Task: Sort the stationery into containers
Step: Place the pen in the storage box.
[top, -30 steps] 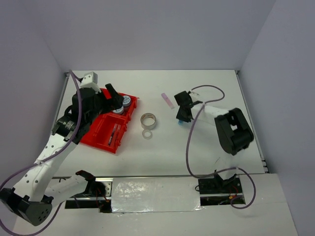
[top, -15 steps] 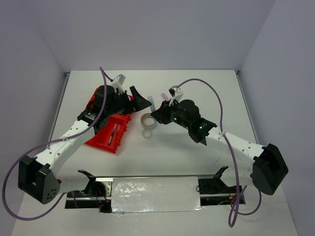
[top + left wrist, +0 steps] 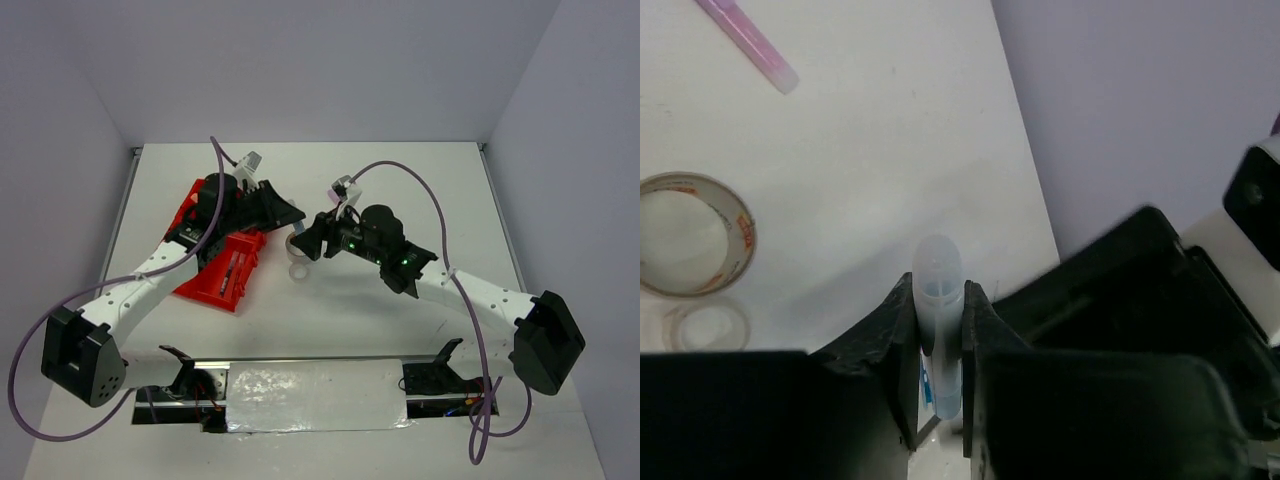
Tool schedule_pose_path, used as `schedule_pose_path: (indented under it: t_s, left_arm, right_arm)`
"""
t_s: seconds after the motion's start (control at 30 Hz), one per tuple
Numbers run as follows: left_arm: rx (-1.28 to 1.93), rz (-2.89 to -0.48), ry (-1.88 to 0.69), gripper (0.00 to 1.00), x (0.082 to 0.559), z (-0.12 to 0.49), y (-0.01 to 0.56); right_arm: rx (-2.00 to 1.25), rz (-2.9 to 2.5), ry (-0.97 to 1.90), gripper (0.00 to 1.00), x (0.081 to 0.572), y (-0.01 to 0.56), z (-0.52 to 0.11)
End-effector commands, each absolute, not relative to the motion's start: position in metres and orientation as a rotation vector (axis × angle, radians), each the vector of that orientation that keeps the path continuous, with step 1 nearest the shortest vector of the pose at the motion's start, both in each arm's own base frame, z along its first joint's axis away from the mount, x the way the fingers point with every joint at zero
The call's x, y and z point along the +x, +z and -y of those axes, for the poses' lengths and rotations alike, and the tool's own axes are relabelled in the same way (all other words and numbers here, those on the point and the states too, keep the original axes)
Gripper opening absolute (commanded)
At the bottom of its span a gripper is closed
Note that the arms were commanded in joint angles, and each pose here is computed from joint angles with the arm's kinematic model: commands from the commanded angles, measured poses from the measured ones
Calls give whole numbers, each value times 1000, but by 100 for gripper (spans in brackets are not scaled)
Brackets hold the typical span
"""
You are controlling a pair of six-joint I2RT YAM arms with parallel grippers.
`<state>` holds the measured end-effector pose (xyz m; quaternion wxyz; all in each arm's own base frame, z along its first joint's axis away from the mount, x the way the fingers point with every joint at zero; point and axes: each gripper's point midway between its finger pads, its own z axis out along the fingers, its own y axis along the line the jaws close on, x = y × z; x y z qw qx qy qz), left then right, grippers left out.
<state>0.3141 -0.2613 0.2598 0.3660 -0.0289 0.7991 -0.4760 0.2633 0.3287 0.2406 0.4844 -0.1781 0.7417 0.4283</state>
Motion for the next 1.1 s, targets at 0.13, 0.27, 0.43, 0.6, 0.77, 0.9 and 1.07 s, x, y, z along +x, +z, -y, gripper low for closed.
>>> schedule_pose_path:
  t_s: [0.13, 0.27, 0.43, 0.6, 0.77, 0.9, 1.07]
  left_arm:
    - [-338, -2087, -592, 0, 375, 161, 247]
    - [-619, -2032, -261, 0, 402, 63, 230]
    - [-692, -1934, -112, 8, 435, 12, 231]
    - [-721, -1903, 44, 8, 467, -12, 224]
    - [-738, -1875, 122, 17, 476, -24, 213]
    - [-760, -1891, 165, 22, 477, -28, 197]
    - [-765, -1919, 182, 53, 481, -28, 177]
  right_arm:
    - [-301, -1742, 1045, 100, 275, 250, -317]
    - [-243, -1823, 989, 100, 285, 222, -300]
    - [-260, -1860, 956, 100, 283, 214, -296]
    - [-300, -1875, 997, 100, 274, 210, -301]
    - [-319, -1885, 1008, 100, 271, 205, -303]
    - [-322, -1889, 1007, 100, 272, 205, -304]
    - [-324, -1901, 987, 100, 275, 203, -304]
